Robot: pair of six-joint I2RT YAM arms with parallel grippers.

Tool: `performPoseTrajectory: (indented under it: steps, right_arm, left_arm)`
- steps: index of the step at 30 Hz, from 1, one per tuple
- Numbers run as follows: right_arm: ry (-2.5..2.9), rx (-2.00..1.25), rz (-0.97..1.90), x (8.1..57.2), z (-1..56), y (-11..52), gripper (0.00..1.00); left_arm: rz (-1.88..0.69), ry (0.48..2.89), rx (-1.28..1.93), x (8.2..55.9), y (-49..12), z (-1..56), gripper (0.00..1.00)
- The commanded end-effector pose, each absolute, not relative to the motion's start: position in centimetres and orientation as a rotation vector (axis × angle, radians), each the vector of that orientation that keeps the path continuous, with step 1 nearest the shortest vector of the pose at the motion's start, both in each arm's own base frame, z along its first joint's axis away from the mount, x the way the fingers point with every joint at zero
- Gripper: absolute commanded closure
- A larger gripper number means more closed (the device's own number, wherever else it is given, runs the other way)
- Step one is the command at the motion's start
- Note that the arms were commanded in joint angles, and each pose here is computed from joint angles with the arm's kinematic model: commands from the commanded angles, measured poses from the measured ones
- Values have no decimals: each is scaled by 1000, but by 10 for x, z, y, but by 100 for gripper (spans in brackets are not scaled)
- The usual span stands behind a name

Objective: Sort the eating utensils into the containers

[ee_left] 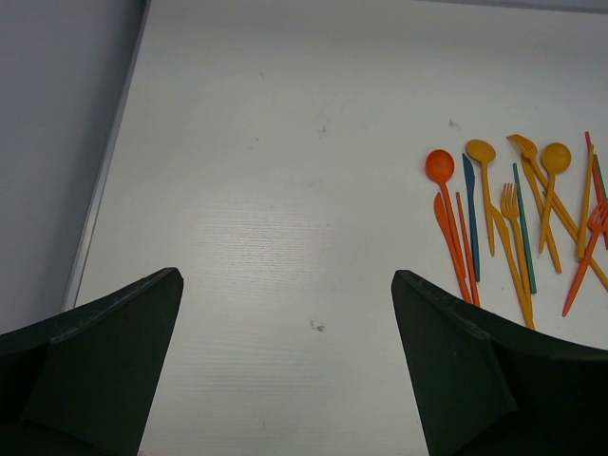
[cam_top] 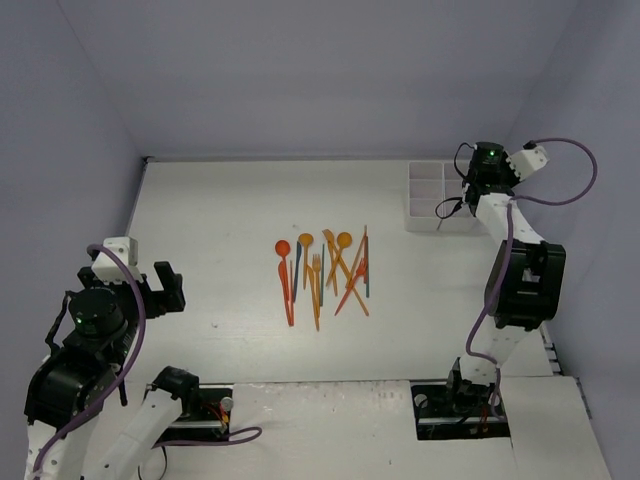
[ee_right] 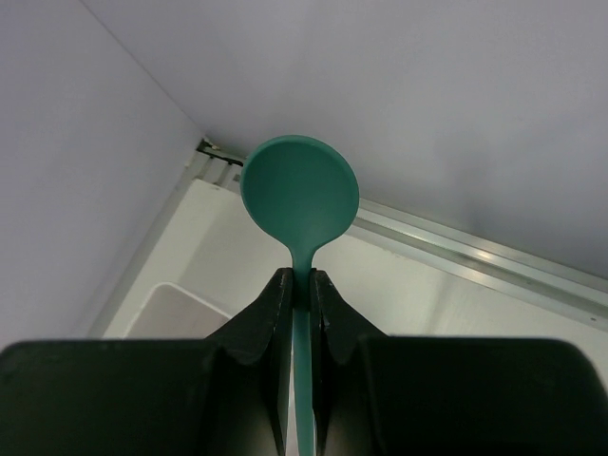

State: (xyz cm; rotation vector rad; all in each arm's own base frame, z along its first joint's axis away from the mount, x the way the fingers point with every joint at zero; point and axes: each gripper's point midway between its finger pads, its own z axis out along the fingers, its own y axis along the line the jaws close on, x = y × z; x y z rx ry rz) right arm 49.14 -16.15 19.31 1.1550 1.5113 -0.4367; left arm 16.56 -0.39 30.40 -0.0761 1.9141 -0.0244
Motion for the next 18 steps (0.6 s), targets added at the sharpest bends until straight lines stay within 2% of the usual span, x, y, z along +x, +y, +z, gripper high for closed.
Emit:
performPoseTrajectory:
  steps: [1,18]
  right_arm:
    - [1328,1124,-359,513,247,-161,100]
    - [1341,1003,-296,560,229,-141,100]
  left_arm:
    - [-63,1877,-76,182,-14,315,10]
    - [-98,1892,-40,183,-22,310,10]
